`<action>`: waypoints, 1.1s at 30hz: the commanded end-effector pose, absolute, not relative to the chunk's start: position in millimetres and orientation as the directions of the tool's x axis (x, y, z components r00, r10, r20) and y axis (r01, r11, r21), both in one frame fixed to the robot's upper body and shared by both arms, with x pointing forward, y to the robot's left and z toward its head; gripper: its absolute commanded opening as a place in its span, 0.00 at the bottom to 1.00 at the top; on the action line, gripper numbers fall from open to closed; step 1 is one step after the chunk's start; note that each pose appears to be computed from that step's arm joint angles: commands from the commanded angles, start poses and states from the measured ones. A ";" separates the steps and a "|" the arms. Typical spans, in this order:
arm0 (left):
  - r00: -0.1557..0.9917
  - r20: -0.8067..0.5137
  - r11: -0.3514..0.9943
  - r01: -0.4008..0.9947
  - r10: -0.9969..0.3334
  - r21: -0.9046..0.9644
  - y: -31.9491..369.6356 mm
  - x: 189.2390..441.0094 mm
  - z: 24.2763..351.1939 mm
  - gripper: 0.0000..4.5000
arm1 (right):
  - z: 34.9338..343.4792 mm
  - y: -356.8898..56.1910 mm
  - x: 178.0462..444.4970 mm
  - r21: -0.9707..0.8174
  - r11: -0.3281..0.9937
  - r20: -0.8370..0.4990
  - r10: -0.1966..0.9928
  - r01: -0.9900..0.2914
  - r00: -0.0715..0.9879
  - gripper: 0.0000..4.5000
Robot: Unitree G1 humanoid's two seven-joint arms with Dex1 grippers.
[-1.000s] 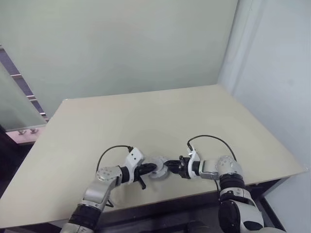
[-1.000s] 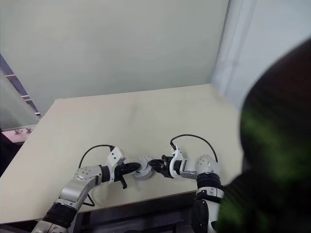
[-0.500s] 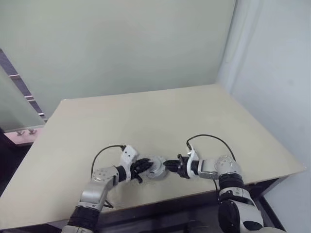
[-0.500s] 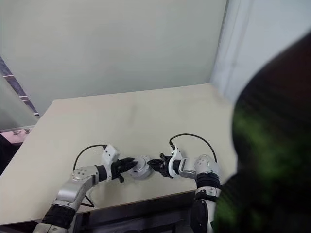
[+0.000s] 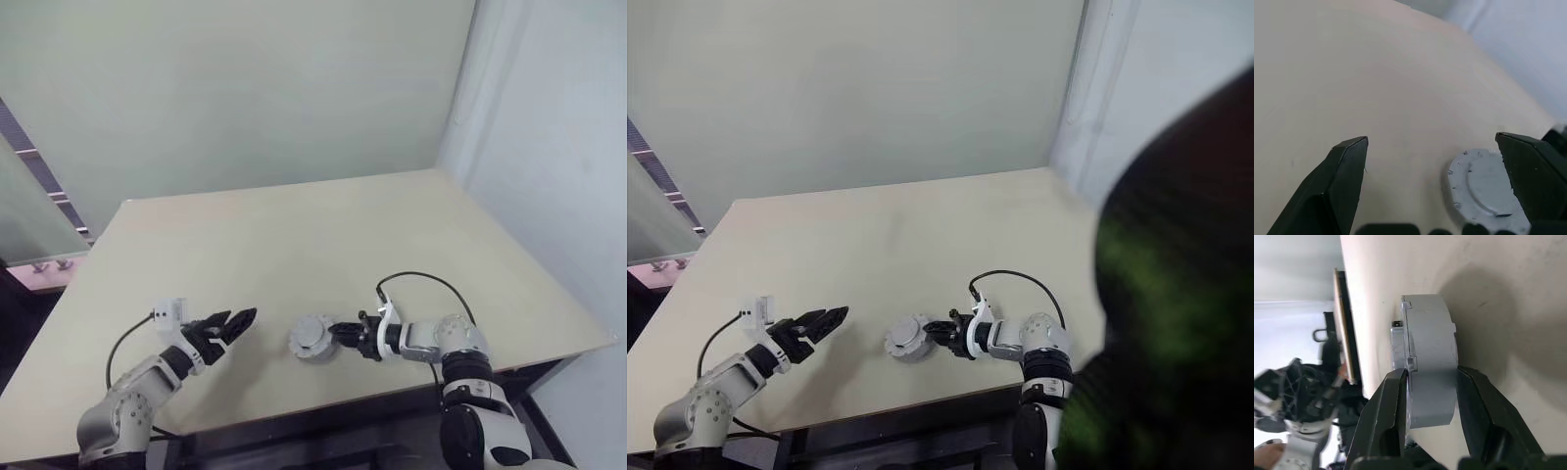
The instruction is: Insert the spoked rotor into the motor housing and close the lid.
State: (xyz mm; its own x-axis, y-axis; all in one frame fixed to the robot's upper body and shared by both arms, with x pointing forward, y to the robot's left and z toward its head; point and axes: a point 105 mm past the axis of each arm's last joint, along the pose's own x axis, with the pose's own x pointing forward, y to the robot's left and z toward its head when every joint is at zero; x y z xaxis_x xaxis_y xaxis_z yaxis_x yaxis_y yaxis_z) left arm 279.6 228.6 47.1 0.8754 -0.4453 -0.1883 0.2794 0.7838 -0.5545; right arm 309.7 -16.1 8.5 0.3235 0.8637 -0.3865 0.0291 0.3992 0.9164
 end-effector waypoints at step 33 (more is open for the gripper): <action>0.872 -0.080 0.367 0.119 -0.484 -0.923 168.7 270.7 30.4 1.00 | 74.8 14.6 312.9 0.996 0.069 -0.047 0.939 -0.054 0.341 0.27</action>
